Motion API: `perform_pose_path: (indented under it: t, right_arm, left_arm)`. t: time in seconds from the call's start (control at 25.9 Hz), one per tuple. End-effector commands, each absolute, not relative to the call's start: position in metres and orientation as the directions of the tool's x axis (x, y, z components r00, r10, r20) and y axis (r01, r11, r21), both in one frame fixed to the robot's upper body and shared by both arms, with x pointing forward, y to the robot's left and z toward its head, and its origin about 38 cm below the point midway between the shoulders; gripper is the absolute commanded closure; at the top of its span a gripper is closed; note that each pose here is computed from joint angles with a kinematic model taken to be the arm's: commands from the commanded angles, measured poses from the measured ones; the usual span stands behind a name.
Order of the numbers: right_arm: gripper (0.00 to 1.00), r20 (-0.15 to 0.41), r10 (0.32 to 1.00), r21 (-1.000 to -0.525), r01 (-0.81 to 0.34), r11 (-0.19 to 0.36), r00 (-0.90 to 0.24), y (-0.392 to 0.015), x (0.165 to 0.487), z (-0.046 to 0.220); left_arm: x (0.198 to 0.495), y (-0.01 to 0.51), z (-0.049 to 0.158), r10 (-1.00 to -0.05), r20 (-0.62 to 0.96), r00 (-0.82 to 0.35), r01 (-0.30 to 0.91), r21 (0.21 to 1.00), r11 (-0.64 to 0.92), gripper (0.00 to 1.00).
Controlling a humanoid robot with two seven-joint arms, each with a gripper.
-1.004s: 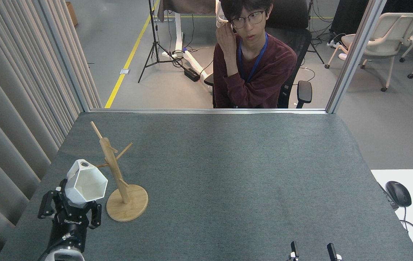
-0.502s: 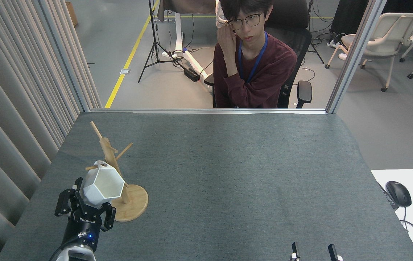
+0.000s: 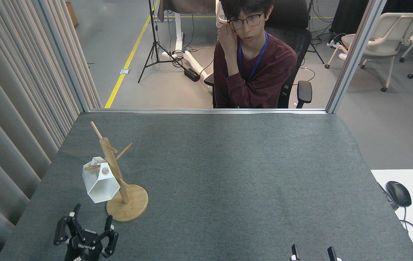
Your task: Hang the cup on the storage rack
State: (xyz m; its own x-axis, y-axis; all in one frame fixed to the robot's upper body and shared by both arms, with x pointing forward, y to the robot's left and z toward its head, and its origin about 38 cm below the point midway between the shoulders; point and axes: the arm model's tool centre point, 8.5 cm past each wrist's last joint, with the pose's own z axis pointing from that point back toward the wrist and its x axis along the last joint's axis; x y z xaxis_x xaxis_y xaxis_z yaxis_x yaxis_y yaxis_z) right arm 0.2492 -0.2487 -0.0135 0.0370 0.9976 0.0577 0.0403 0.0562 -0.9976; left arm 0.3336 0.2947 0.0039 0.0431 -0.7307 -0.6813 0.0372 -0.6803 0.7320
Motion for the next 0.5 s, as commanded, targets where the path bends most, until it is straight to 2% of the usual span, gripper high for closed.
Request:
perform_pose_path:
  t: [0.0, 0.12, 0.23, 0.31, 0.46]
  right_arm:
    - [0.01, 0.059, 0.998, -0.997, 0.046, 0.058, 0.038, -0.248, 0.250, -0.013]
    - [0.01, 0.049, 0.998, -0.997, 0.066, 0.046, 0.034, -0.250, 0.249, -0.009]
    - [0.01, 0.038, 0.999, -0.997, 0.070, 0.036, 0.030, -0.253, 0.248, -0.007]
    - [0.01, 0.025, 0.999, -0.997, 0.074, 0.023, 0.025, -0.257, 0.249, -0.005]
    - [0.01, 0.010, 1.000, -0.997, 0.083, 0.008, 0.016, -0.261, 0.249, -0.002]
  left_arm:
    - [0.293, 0.294, -0.021, -0.850, -0.526, 0.022, 0.079, 0.849, -0.523, 0.00]
    - [0.277, 0.309, -0.002, -0.955, -0.284, 0.081, 0.024, 0.959, -0.283, 0.00]
    - [0.256, 0.318, 0.024, -0.997, -0.067, 0.030, -0.072, 0.995, -0.069, 0.00]
    - [0.245, 0.318, 0.029, -1.000, -0.003, -0.014, -0.086, 0.996, -0.002, 0.00]
    - [0.245, 0.317, 0.032, -1.000, 0.009, -0.021, -0.092, 0.996, 0.010, 0.00]
